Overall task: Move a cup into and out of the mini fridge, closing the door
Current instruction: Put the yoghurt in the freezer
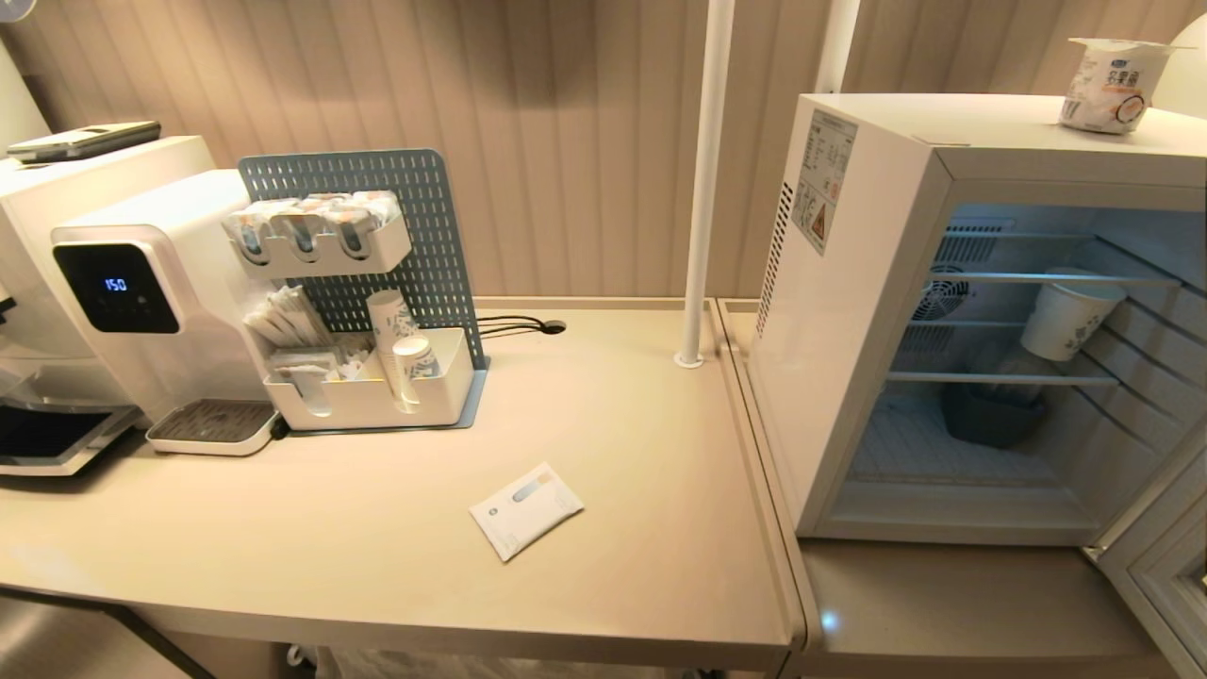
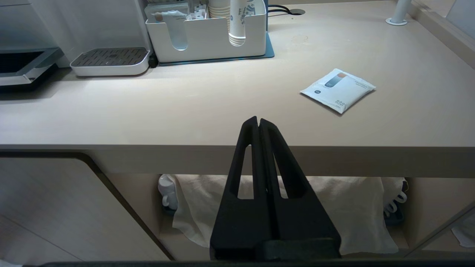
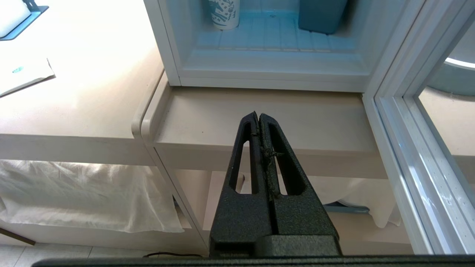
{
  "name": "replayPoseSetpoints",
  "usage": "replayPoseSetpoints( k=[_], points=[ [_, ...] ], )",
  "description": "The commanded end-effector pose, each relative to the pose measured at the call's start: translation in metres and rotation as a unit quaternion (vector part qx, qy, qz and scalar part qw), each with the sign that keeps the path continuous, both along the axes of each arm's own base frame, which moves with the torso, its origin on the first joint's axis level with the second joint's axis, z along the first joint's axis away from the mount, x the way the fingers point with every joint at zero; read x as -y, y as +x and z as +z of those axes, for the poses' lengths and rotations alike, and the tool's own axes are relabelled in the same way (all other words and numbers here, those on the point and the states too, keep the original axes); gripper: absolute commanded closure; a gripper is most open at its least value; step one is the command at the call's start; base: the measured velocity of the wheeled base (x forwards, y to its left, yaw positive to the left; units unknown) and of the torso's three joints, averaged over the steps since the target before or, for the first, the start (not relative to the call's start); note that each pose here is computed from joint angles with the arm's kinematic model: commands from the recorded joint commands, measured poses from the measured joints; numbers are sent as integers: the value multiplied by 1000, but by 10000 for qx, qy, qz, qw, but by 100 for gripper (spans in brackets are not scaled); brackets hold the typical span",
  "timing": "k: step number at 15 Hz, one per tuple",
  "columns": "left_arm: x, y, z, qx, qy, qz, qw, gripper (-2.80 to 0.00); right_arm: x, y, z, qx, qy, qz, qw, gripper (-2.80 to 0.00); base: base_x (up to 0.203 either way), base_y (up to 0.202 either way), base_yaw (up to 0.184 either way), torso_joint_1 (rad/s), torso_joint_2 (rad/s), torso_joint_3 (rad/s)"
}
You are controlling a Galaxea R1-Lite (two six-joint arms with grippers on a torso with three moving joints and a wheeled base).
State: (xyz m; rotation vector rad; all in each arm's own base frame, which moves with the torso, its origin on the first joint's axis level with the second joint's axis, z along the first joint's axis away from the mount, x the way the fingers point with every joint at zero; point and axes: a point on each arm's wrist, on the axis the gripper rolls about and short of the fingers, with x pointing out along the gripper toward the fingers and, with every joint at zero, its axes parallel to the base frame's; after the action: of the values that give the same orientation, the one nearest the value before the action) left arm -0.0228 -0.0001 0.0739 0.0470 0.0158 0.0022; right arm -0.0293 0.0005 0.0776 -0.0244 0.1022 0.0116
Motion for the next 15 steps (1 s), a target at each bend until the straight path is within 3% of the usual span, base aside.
replayPoseSetpoints(
  k=[1, 13, 15],
  points=[
    [0, 0, 0, -6, 3, 3, 10000, 0, 0, 0, 0, -2, -3, 3, 10000, 0, 0, 0, 0, 0, 0, 0],
    [0, 0, 0, -28, -27, -5, 10000, 0, 0, 0, 0, 17, 84, -22, 10000, 0, 0, 0, 0, 1, 0, -19],
    [0, 0, -1, -35, -28, 1, 10000, 0, 0, -2, 9, 242, 95, -31, 9997, 0, 0, 0, 0, 0, 0, 0]
  ],
)
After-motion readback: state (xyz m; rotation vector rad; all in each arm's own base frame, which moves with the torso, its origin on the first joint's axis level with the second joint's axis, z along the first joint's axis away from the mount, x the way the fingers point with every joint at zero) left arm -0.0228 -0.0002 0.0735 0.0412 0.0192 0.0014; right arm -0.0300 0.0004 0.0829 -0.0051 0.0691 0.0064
